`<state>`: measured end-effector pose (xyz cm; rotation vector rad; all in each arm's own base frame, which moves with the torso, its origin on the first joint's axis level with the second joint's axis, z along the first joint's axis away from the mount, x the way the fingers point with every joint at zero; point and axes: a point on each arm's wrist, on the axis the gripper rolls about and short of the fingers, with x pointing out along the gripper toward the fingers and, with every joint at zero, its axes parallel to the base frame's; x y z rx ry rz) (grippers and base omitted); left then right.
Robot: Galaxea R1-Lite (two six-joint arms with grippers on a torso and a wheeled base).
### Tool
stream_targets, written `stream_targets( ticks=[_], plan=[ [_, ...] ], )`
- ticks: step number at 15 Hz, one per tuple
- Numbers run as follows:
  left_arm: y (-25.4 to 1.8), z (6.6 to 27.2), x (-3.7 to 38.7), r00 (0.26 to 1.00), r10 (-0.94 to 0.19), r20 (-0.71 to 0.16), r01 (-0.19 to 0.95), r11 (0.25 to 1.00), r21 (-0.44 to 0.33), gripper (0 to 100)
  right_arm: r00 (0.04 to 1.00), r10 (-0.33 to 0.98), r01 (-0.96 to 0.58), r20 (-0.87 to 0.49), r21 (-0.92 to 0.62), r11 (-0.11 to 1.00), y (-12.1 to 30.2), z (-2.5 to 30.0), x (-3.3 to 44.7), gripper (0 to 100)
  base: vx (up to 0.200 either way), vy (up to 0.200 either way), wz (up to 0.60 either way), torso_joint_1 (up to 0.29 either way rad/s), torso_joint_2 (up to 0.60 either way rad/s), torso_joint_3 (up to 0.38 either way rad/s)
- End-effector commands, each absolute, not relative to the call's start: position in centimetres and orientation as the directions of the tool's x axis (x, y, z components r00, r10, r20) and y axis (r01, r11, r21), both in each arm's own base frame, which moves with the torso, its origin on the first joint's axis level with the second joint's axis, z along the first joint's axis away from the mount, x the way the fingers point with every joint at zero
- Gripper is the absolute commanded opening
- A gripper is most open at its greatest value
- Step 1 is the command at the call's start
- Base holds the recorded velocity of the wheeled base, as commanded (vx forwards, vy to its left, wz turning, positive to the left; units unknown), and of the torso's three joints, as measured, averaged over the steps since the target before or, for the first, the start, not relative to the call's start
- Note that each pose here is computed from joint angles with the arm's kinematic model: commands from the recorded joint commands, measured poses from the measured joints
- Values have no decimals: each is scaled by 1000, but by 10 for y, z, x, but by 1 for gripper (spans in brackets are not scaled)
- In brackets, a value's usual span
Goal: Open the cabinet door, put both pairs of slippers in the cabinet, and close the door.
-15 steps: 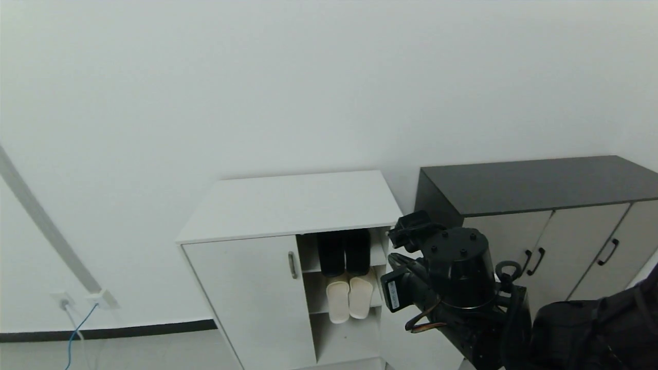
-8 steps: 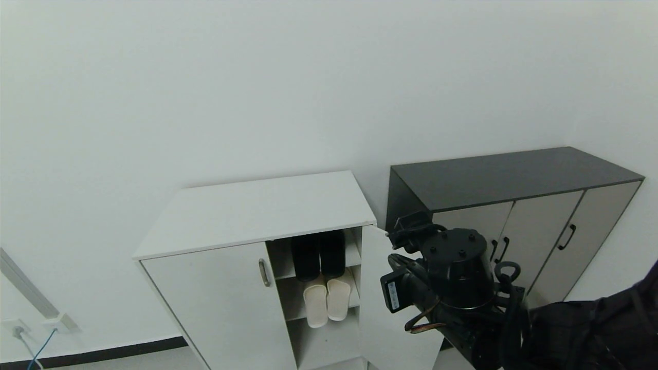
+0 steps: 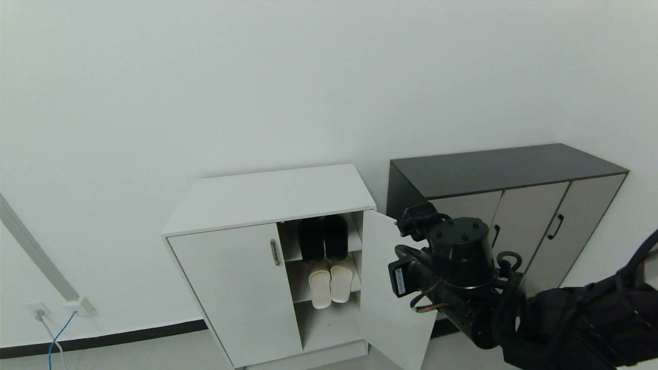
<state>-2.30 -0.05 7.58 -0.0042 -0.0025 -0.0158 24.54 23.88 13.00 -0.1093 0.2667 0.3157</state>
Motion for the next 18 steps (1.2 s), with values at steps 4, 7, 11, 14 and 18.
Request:
stream_targets(
  ticks=[4, 7, 11, 14, 18],
  plan=[
    [0, 76, -23, 1000, -15, 2, 15, 1000, -5, 0, 952, 135, -151, -274, -37, 988, 199, 109, 338, 0, 0, 0, 0, 0, 0, 0],
    [0, 76, -23, 1000, -15, 2, 15, 1000, -5, 0, 951, 99, -108, -294, -13, 994, 174, 103, 377, 0, 0, 0, 0, 0, 0, 0],
    [0, 76, -23, 1000, -15, 2, 15, 1000, -5, 0, 936, 87, -81, -342, 33, 996, 152, 90, 406, 0, 0, 0, 0, 0, 0, 0],
    [-1, 76, -23, 1000, -14, 2, 14, 1000, -5, 0, 921, 89, -72, -379, 59, 996, 145, 82, 415, 0, 0, 0, 0, 0, 0, 0],
    [0, 76, -23, 1000, -15, 2, 15, 1000, -5, 0, 910, 80, -61, -406, 59, 996, 139, 73, 419, 0, 0, 0, 0, 0, 0, 0]
  ],
)
